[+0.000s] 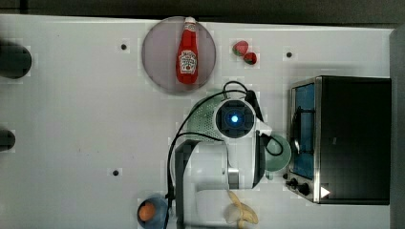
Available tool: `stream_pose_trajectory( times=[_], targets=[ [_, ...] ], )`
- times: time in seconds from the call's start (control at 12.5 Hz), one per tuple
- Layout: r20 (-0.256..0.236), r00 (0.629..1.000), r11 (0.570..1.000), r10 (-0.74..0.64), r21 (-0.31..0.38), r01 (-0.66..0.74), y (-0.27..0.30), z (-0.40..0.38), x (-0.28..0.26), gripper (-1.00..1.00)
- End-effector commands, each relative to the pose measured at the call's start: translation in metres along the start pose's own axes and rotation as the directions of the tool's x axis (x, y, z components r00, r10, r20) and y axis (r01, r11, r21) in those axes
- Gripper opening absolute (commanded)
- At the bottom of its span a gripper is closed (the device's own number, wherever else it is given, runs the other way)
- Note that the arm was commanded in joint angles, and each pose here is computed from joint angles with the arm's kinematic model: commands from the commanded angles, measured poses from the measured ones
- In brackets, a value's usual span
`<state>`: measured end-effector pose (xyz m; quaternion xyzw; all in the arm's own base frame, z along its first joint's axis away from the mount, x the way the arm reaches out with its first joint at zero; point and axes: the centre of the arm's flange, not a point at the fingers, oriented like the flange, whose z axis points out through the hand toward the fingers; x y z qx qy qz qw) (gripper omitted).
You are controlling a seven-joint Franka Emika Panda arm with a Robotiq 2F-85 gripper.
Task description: Drag strainer left to right.
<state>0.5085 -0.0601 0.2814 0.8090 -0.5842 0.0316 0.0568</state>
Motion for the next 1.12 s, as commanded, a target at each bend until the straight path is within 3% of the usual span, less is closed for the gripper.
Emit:
stream_pose_trajectory(
  times=[0.08,0.24,0.32,0.48,0.72,1.12],
  targets=[
    [-0.079,0.981,0.983,-0.177,0.038,0.180,-0.025,-0.126,0.010,1.00],
    [-0.028,0.988,0.988,-0.154,-0.018,0.153,-0.020,-0.187,0.010,1.00],
    [0.023,0.985,0.985,-0.168,-0.026,0.169,-0.016,-0.214,0.008,1.00],
    [0.103,0.969,0.975,-0.223,0.006,0.223,-0.005,-0.263,0.008,1.00],
    [0.056,0.948,0.949,-0.312,0.061,0.309,0.004,-0.318,0.009,1.00],
    [0.068,0.950,0.952,-0.306,0.046,0.303,0.012,-0.322,0.010,1.00]
  ],
)
